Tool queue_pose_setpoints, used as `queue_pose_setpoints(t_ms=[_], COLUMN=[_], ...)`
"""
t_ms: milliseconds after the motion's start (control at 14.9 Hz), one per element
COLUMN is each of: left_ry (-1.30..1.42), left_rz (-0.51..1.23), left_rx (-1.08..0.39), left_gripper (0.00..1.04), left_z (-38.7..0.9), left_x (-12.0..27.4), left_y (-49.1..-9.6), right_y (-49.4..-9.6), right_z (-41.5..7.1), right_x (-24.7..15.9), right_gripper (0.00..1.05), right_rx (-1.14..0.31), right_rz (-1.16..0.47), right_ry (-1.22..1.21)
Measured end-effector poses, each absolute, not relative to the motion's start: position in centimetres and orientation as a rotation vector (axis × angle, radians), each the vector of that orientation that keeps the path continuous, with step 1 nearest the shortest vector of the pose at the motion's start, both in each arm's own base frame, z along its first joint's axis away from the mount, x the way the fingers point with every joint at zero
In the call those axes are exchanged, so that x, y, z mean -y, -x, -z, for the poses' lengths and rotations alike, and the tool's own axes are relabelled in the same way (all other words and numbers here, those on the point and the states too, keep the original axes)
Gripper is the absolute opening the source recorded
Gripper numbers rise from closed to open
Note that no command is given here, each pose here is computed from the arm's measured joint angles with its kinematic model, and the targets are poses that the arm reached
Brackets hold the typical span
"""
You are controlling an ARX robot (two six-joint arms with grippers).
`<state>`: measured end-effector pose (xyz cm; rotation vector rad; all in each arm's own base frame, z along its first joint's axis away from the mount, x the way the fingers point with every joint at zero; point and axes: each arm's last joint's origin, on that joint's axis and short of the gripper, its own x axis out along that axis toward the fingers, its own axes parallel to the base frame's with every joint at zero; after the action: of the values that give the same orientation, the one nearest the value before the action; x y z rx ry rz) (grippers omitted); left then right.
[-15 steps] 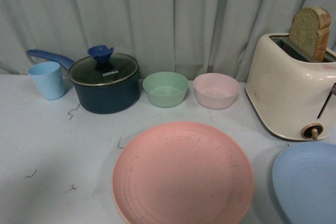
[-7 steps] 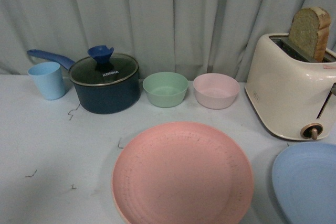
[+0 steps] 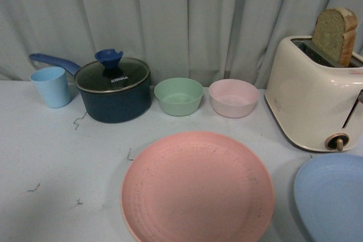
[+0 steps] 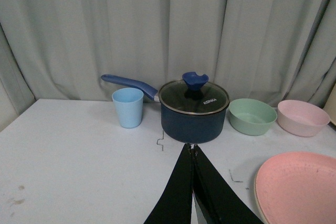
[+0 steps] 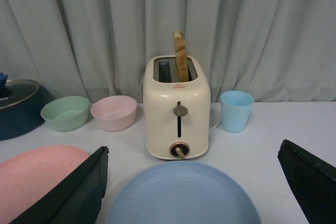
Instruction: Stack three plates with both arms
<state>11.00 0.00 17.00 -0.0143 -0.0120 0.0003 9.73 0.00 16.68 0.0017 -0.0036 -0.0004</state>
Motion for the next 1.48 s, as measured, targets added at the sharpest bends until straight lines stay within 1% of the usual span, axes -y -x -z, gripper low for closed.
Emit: queue_pose_setpoints(t_ms=[135,269,336,404,471,538,807,942,1009,1076,1211,1278,1346,1413,1480], left_ry=[0.014,0.014,0.014,0.014,0.014,0.014,0.014,0.014,0.014,0.013,0.013,0.013,0.013,0.013,0.013], left_rz=[0.000,-0.001,-0.002,-0.001,0.000,0.000,0.000,0.002,0.000,0.000,0.000,0.000,0.000,0.000,0.000], left_rx=[0.011,-0.022,0.020,-0.007,-0.001,-0.001,-0.001,0.000,-0.001,-0.001,-0.001,-0.001,-0.001,-0.001,-0.001], left_gripper=[0.02,0.02,0.02,0.02,0.02,0.10,0.61,0.85,0.97,0.98,0.98,0.98,0.98,0.98,0.98], left_z=[-17.0,-16.5,-17.0,-16.6,-16.6,-16.6,-16.6,-16.7,-16.6,-16.6,-16.6,-16.6,-16.6,-16.6,-16.6], left_x=[0.0,0.0,0.0,0.0,0.0,0.0,0.0,0.0,0.0,0.0,0.0,0.0,0.0,0.0,0.0], left_y=[-10.8,-9.8,-9.7,-9.8,-9.8,-9.8,-9.8,-9.8,-9.8,-9.8,-9.8,-9.8,-9.8,-9.8,-9.8], right_y=[-9.7,-9.7,-9.7,-9.7,-9.7,-9.7,-9.7,-10.5,-11.2,-12.2,-15.1,-17.1,-19.2,-20.2,-21.1], right_z=[-16.7,-16.7,-16.7,-16.7,-16.7,-16.7,-16.7,-17.7,-17.8,-18.1,-19.0,-18.3,-15.4,-13.2,-11.1], right_x=[0.0,0.0,0.0,0.0,0.0,0.0,0.0,1.1,2.2,3.4,6.8,8.3,9.6,9.9,9.9], right_gripper=[0.98,0.98,0.98,0.98,0.98,0.98,0.98,0.98,0.98,0.98,0.98,0.98,0.98,0.98,0.98], right_rx=[0.004,0.004,0.004,0.004,0.003,0.004,0.004,0.082,0.074,0.083,0.096,0.038,-0.138,-0.266,-0.359], right_rz=[0.000,0.000,0.000,0.000,0.000,0.000,0.000,-0.135,-0.158,-0.146,0.041,0.099,0.154,0.175,0.176], right_ry=[-0.002,-0.002,-0.002,-0.002,-0.002,-0.002,-0.002,-0.008,-0.020,-0.022,-0.029,-0.058,-0.139,-0.192,-0.222])
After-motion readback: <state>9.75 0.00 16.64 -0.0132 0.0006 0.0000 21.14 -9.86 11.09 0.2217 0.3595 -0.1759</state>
